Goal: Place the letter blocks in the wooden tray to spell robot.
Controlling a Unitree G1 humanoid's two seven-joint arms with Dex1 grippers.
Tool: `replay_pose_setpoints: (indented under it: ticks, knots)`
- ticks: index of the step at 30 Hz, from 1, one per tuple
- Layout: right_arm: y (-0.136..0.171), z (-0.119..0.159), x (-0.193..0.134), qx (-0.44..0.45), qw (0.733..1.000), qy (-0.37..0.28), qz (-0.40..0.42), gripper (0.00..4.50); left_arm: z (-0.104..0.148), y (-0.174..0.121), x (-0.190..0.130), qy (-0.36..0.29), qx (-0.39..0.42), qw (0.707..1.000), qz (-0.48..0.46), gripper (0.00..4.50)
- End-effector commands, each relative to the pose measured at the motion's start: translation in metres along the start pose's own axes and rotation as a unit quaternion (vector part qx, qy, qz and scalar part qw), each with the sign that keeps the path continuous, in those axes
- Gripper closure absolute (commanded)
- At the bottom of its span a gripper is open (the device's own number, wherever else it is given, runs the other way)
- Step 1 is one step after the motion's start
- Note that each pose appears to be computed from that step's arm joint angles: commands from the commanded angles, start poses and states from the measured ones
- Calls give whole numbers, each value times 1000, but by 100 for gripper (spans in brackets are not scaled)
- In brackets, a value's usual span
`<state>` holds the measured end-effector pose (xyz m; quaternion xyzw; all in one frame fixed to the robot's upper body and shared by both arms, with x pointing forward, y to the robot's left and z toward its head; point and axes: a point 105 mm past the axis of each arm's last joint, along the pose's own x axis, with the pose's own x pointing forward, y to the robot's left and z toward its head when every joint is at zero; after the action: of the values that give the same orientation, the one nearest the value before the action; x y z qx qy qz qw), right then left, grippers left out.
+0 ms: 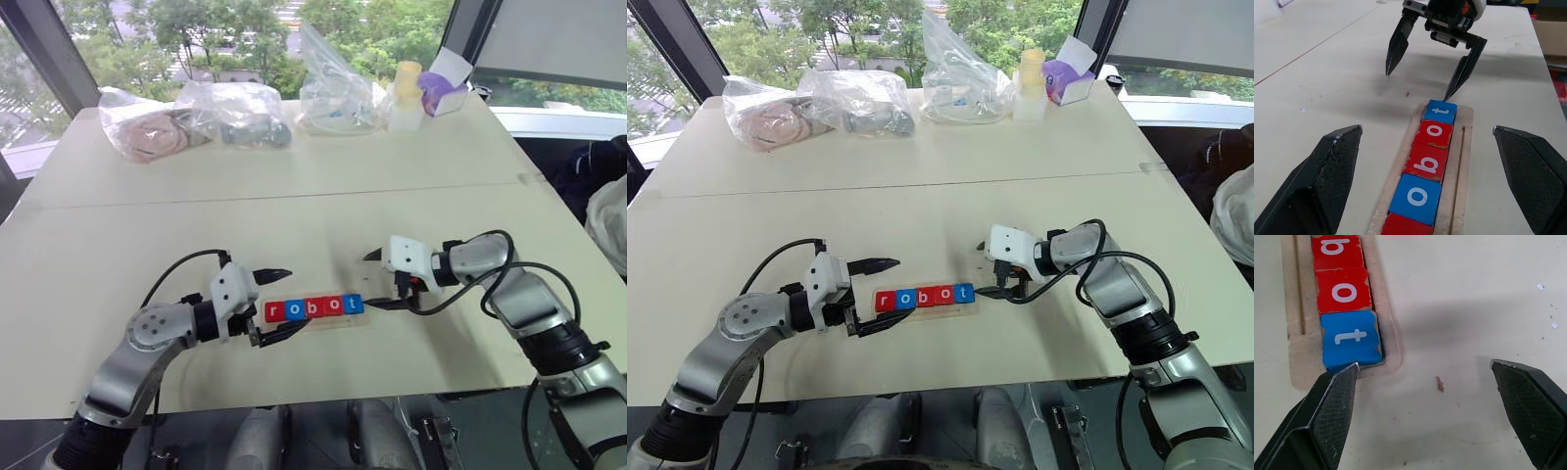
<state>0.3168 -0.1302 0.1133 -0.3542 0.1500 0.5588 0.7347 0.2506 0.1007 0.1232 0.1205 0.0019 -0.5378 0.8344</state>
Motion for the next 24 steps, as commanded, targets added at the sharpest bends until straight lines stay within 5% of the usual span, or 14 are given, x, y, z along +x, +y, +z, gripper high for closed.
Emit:
replay_pose_setpoints:
  ticks: [1, 16, 24]
  knots:
    - [-2, 8, -8, -20, 1000, -5, -8, 4, 10, 0, 1, -14, 20, 1000, -1, 0]
    - [17, 21, -66, 39, 999, -14, 8, 4, -9, -4, -40, 100, 17, 995, -2, 0]
    - [29, 30, -69, 54, 998, -27, 10, 4, -4, 0, -57, 112, -2, 994, 9, 0]
